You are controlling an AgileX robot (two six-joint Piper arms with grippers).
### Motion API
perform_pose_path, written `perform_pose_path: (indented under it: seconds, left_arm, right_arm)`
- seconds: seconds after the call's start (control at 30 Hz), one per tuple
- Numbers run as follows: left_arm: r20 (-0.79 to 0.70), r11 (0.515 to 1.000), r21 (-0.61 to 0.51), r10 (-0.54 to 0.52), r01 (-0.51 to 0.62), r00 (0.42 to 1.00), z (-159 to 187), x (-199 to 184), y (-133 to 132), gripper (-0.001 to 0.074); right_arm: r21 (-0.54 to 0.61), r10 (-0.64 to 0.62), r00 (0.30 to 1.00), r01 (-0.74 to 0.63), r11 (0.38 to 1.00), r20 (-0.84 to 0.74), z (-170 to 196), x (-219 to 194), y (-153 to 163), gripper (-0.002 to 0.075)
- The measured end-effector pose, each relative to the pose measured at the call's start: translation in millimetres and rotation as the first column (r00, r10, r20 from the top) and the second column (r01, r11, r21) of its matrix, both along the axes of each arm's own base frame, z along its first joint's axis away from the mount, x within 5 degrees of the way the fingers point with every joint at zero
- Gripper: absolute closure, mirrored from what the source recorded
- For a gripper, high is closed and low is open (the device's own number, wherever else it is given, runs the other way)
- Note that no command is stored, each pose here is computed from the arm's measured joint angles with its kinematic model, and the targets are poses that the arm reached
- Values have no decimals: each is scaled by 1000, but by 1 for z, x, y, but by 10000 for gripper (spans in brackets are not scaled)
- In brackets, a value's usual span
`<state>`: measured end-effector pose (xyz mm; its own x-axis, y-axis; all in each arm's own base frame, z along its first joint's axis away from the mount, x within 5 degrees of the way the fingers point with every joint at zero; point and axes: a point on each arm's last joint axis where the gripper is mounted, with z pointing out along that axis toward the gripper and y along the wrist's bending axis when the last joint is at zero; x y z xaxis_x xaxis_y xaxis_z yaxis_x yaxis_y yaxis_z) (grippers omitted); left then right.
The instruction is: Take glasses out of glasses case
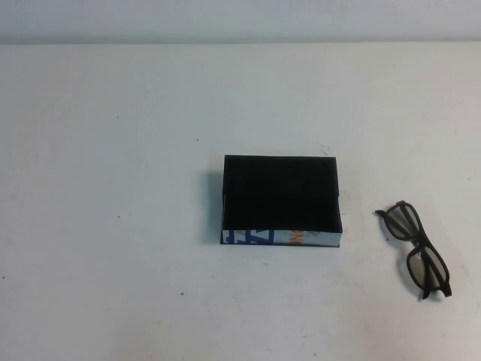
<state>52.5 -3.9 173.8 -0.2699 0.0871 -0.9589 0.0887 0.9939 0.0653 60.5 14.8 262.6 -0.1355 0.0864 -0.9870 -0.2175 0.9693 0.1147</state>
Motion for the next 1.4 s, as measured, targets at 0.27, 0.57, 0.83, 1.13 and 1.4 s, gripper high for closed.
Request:
perform_pose_path:
  seconds: [0.27, 0.57, 0.83, 1.13, 1.4]
  left_arm:
    - [0, 1000, 0, 0, 0, 1000, 0, 0, 0, 739]
    - [0, 1000, 0, 0, 0, 1000, 0, 0, 0, 739]
    - [0, 1000, 0, 0, 0, 1000, 0, 0, 0, 739]
    - [0, 1000, 0, 0, 0, 1000, 0, 0, 0, 739]
    - [0, 1000, 0, 0, 0, 1000, 0, 0, 0, 739]
  right_arm:
    - [13, -23, 998, 24, 1000, -60, -62, 0, -1, 742]
    - [16, -94, 993, 95, 995, -67, -79, -4, -6, 742]
    - [-48, -125, 986, 121, 992, -111, -85, -6, -8, 742]
    - [-59, -123, 984, 116, 991, -129, -87, -6, -8, 742]
    - [-61, -123, 984, 116, 991, -128, -87, -6, -8, 742]
